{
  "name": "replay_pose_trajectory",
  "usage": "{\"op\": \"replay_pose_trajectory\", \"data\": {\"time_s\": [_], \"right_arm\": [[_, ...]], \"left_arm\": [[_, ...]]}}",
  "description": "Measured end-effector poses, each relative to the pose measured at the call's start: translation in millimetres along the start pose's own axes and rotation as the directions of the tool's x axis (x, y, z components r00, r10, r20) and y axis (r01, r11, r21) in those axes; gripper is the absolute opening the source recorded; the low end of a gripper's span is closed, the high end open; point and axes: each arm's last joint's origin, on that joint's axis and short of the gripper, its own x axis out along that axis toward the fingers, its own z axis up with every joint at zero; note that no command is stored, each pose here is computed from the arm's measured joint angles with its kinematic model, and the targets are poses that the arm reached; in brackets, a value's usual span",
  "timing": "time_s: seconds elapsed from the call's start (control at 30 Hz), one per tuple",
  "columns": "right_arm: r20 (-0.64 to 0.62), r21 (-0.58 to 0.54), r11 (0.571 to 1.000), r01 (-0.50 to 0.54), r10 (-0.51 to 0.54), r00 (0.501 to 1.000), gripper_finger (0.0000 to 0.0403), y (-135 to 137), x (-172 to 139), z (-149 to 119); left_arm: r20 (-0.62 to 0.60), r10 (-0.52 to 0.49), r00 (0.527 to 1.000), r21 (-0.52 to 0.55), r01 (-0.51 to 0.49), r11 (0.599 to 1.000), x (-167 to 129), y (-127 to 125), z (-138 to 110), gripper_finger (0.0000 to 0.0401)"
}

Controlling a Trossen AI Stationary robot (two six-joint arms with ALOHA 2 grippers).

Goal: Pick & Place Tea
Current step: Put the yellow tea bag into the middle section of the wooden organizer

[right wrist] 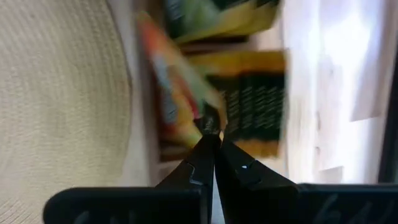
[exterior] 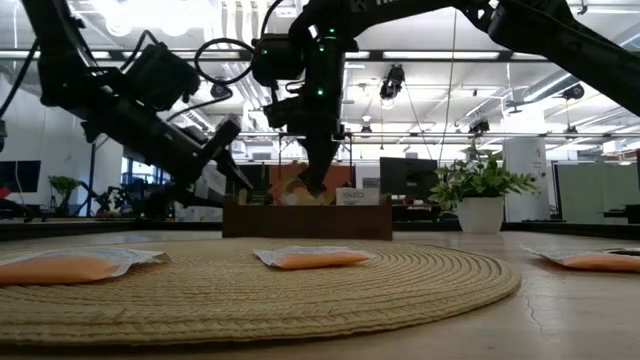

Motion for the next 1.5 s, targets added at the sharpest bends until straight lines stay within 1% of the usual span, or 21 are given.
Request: {"op": "replay_pose_trajectory", "data": {"time_s": [0.07, 0.13, 0.27, 0.43, 0.57, 0.63, 0.73, 0.83, 1.1, 1.23, 1.3, 1.4, 1.47, 1.5], "right_arm": [[0.003, -0.002, 1.000, 0.024, -0.024, 1.000, 0.0008, 0, -2, 0], [0.005, -0.011, 0.999, 0.049, -0.048, 0.999, 0.0008, 0, -4, -1], [-0.026, -0.044, 0.996, 0.079, -0.081, 0.996, 0.0008, -2, -10, -5], [-0.075, -0.074, 0.994, 0.083, -0.088, 0.993, 0.0008, -1, -18, -13], [-0.058, -0.075, 0.994, 0.082, -0.086, 0.995, 0.0008, 0, -24, -13], [-0.055, -0.077, 0.994, 0.080, -0.084, 0.995, 0.0008, 1, -25, -13], [-0.054, -0.081, 0.994, 0.080, -0.084, 0.995, 0.0008, 1, -25, -13], [-0.051, -0.080, 0.994, 0.077, -0.081, 0.995, 0.0008, 1, -24, -13], [-0.049, -0.083, 0.995, 0.048, -0.052, 0.997, 0.0008, 3, -23, -12], [-0.053, -0.092, 0.995, 0.045, -0.050, 0.997, 0.0008, 7, -23, -13], [-0.056, -0.097, 0.994, 0.044, -0.050, 0.997, 0.0008, 9, -23, -13], [-0.063, -0.100, 0.994, 0.043, -0.049, 0.997, 0.0008, 10, -24, -14], [-0.076, -0.105, 0.994, 0.041, -0.049, 0.996, 0.0008, 10, -24, -15], [-0.081, -0.107, 0.993, 0.040, -0.048, 0.996, 0.0008, 11, -24, -15]], "left_arm": [[-0.039, -0.021, 0.999, 0.001, 0.021, 1.000, 2, -3, -2, 0.0185], [-0.052, -0.038, 0.998, 0.000, 0.038, 0.999, 1, -6, -2, 0.0185], [-0.043, -0.063, 0.997, -0.006, 0.063, 0.998, -4, -9, 0, 0.0185], [-0.019, -0.107, 0.994, 0.008, 0.107, 0.994, -11, -16, 7, 0.0185], [0.001, -0.143, 0.990, 0.053, 0.142, 0.988, -16, -21, 12, 0.0185], [-0.012, -0.117, 0.993, 0.088, 0.117, 0.989, -18, -19, 12, 0.0185], [-0.047, -0.048, 0.998, 0.120, 0.053, 0.991, -18, -12, 9, 0.0185], [-0.058, -0.034, 0.998, 0.121, 0.040, 0.992, -18, -10, 7, 0.0185], [-0.085, -0.061, 0.994, 0.127, 0.072, 0.989, -19, -13, 6, 0.0185], [-0.079, -0.118, 0.990, 0.126, 0.127, 0.984, -25, -23, 7, 0.0185], [-0.073, -0.153, 0.985, 0.149, 0.163, 0.975, -29, -30, 8, 0.0185], [-0.090, -0.137, 0.986, 0.193, 0.153, 0.969, -33, -31, 8, 0.0185], [-0.094, -0.142, 0.985, 0.180, 0.158, 0.971, -36, -32, 9, 0.0185], [-0.091, -0.166, 0.982, 0.162, 0.179, 0.970, -37, -35, 10, 0.0185]]}}
